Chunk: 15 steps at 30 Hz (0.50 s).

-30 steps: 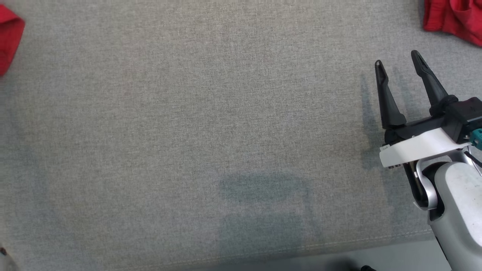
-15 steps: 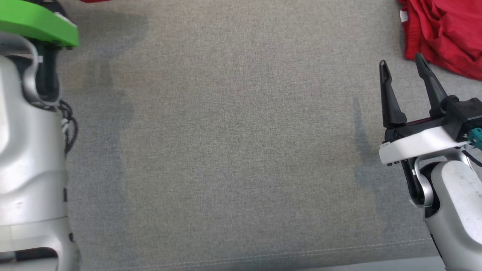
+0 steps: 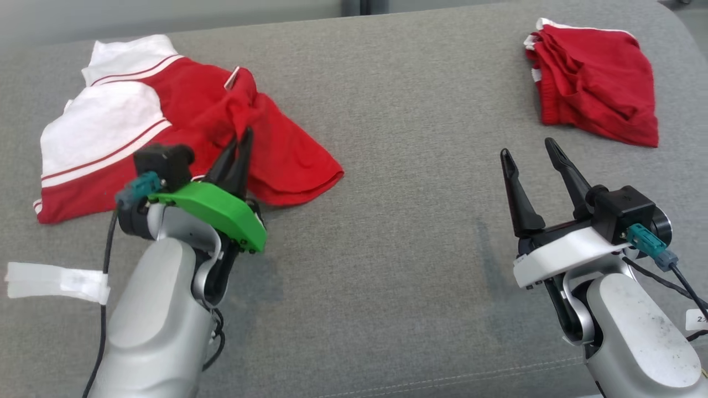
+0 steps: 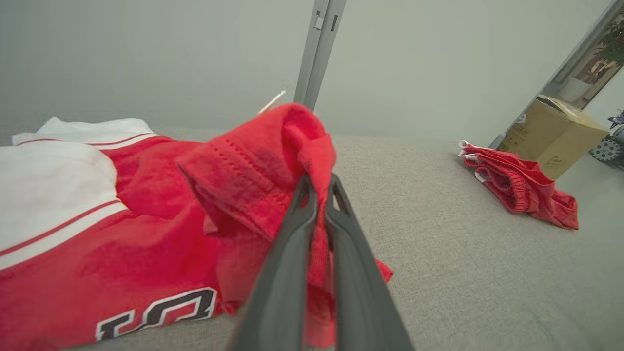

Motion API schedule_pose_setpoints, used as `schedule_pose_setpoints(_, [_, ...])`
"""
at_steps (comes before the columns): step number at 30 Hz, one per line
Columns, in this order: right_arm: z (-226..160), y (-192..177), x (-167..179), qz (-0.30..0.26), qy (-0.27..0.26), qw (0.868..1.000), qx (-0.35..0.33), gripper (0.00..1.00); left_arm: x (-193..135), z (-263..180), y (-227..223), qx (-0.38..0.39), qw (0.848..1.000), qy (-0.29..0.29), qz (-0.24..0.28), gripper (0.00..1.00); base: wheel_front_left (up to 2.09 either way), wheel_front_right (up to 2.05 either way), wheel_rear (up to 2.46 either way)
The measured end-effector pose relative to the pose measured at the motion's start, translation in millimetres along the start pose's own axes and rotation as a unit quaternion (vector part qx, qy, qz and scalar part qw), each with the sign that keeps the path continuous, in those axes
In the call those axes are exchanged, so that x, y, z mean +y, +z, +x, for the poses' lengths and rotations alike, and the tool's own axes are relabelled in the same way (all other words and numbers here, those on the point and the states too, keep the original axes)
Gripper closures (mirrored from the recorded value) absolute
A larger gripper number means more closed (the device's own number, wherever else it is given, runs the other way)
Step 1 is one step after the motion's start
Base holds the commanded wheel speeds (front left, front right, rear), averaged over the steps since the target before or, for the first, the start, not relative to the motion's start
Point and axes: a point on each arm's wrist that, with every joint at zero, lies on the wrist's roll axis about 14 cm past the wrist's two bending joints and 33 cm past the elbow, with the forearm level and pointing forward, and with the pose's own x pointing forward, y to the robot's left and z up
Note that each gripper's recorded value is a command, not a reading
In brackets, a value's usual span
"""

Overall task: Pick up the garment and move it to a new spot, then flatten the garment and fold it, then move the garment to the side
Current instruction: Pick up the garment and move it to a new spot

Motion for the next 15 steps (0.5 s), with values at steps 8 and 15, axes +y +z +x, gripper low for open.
schedule_pose_setpoints(8, [-22.5, 13.3, -22.0, -0.011, -0.034, 0.999, -0.009, 0.0, -82.2, 2.2, -20.9, 0.024, 0.992, -0.116, -0.038, 1.0, 0.0, 0.0, 0.0])
schedule_pose_setpoints(15, [-38.5, 15.8, -26.4, -0.004, -0.051, 0.999, -0.009, 0.0, -136.8, 4.4, -39.2, 0.049, 0.981, -0.183, -0.032, 1.0, 0.0, 0.0, 0.0])
